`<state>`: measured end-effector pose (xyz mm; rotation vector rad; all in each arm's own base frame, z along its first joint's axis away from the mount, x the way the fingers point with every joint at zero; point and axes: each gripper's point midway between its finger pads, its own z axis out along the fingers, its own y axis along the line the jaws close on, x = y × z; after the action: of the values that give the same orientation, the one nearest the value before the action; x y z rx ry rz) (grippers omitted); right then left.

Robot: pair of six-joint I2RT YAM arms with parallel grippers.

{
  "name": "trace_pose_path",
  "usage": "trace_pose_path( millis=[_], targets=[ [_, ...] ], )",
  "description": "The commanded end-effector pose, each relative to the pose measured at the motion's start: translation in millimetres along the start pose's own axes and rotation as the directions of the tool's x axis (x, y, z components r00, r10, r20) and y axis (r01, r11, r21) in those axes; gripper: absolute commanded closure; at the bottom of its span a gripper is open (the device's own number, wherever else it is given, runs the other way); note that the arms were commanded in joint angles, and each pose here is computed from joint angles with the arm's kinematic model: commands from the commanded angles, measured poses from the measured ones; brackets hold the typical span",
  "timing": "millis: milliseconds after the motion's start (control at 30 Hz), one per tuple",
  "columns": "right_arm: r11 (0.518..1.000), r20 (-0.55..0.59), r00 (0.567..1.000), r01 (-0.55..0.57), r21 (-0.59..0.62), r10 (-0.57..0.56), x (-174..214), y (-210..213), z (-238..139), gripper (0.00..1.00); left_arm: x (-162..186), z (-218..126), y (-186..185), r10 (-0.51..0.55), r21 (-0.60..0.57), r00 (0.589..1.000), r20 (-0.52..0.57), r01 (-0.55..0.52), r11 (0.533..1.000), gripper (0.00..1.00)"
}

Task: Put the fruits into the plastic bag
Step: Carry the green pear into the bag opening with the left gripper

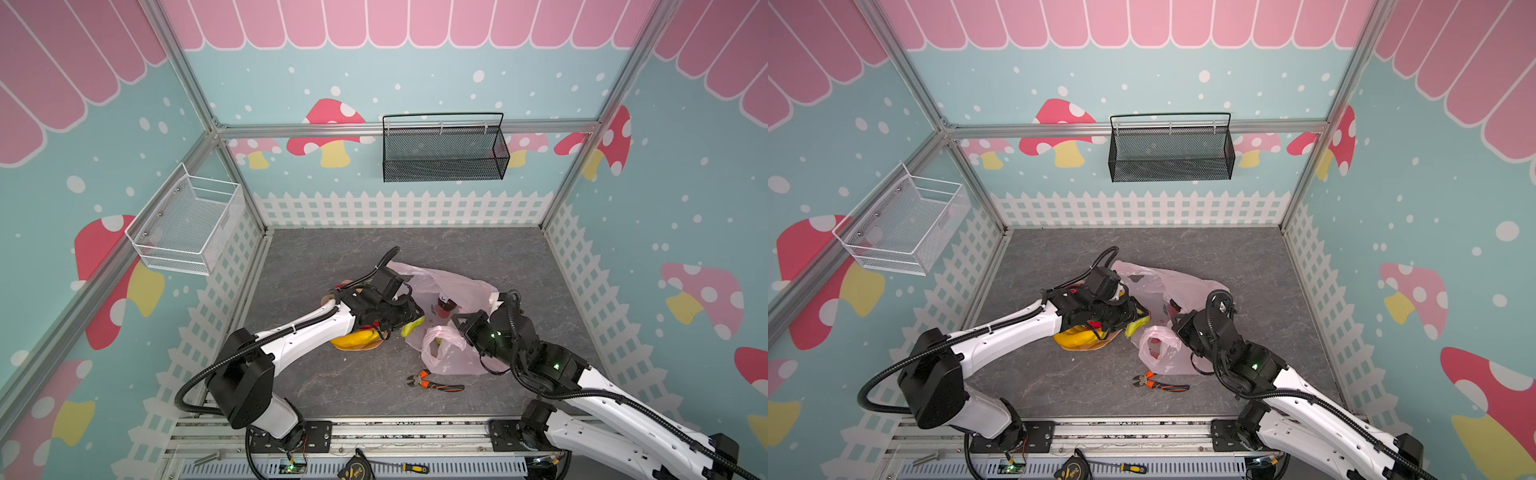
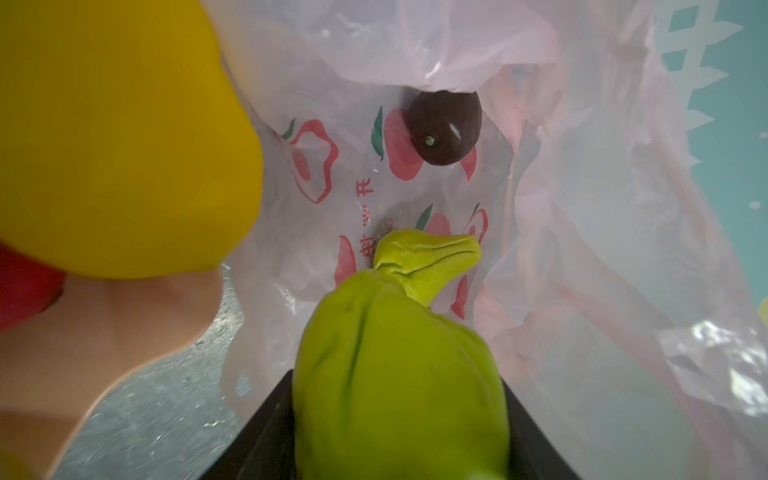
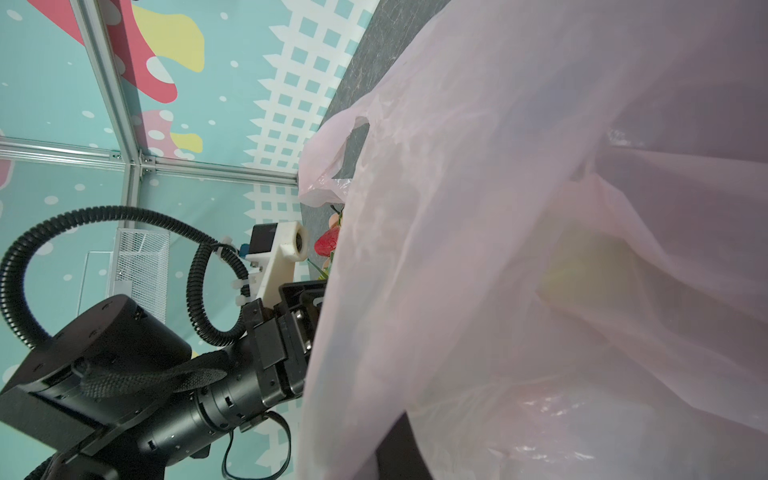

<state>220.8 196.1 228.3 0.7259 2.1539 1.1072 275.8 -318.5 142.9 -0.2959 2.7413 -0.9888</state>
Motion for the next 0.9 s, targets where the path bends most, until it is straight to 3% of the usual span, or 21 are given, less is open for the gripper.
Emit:
trace_pose_path(
  millis=[0,467,733,867],
  targets=[
    [1.000,0.001,1.000,-0.012,-0.020,0.012,-1.1,5.3,-0.2,1.00,-12.4,10.7,-27.8,-0.004,0.044,0.998,0.055,0.002,0.999,0.55],
    [0.999,0.011,1.000,-0.023,-0.037,0.024,-2.2,4.4,-1.2,1.00,-8.6,70.5,-40.2,-0.050,0.019,0.998,0.033,0.050,0.999,0.51],
    [0.999,0.018,0.999,-0.031,-0.037,0.031,-2.4,0.4,-0.7,1.00,6.0,88.2,-43.9,-0.038,0.005,0.999,-0.006,0.038,0.999,0.33],
    [0.999,0.024,0.999,-0.032,-0.036,0.033,-3.4,-1.0,-0.6,1.00,7.6,87.6,-44.4,-0.036,0.005,0.999,-0.016,0.036,0.999,0.14]
  ],
)
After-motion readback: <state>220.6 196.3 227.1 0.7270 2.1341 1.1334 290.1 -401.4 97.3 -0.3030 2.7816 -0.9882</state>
